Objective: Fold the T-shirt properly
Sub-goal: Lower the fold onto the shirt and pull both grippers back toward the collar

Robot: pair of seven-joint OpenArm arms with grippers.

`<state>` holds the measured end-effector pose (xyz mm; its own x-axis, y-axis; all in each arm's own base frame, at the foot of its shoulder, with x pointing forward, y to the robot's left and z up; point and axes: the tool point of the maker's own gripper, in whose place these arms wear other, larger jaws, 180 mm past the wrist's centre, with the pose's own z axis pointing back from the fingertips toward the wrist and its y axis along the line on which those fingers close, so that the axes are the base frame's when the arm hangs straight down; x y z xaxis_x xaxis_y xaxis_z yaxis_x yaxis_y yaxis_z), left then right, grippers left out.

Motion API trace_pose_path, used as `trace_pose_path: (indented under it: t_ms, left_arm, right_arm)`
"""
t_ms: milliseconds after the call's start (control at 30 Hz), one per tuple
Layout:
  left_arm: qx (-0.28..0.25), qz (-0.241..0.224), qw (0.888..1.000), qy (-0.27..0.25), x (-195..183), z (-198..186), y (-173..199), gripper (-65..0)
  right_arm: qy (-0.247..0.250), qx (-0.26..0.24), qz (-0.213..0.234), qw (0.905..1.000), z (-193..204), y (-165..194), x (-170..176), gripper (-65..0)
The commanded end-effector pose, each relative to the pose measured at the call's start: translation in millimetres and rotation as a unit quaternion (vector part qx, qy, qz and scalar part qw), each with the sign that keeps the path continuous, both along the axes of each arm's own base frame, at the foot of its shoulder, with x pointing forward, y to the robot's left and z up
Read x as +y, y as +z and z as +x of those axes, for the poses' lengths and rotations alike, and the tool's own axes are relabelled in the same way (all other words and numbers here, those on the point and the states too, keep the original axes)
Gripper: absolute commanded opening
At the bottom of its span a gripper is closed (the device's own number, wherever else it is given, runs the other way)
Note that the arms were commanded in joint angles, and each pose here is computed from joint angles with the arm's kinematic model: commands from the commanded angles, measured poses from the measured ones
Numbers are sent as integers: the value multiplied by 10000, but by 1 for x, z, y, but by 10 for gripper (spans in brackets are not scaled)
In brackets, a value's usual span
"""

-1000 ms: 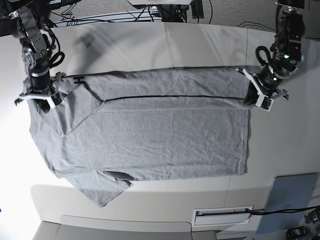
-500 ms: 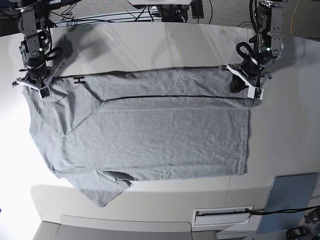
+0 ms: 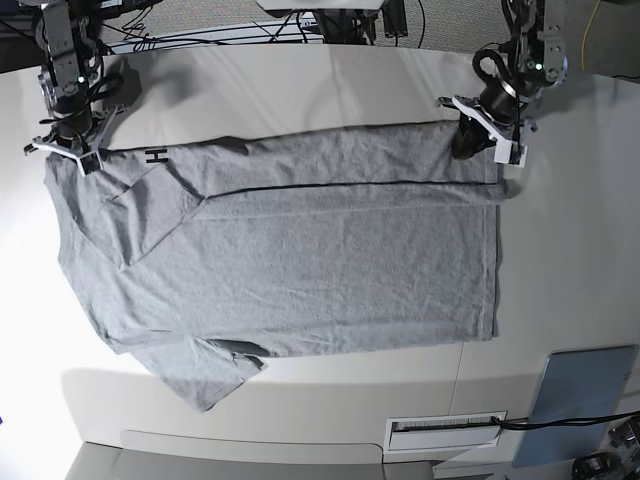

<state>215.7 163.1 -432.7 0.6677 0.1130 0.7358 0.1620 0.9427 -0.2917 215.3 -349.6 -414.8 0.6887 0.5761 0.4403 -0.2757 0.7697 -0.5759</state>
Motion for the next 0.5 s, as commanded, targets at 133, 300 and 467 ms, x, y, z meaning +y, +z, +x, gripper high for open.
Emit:
trace_pose_path:
  t_ms: [133, 300, 467]
  left_arm:
    - [505, 254, 9983, -161, 4, -19, -17, -650]
    - [505, 254, 9983, -161, 4, -19, -17, -650]
    - [504, 258, 9983, -159, 4, -19, -17, -650]
  right_arm:
    - [139, -508, 45, 9986, 18, 32, 19, -650]
    - [-137, -711, 147, 9973, 52, 47, 11, -650]
    - [-477, -505, 253, 9973, 62, 32, -13, -650]
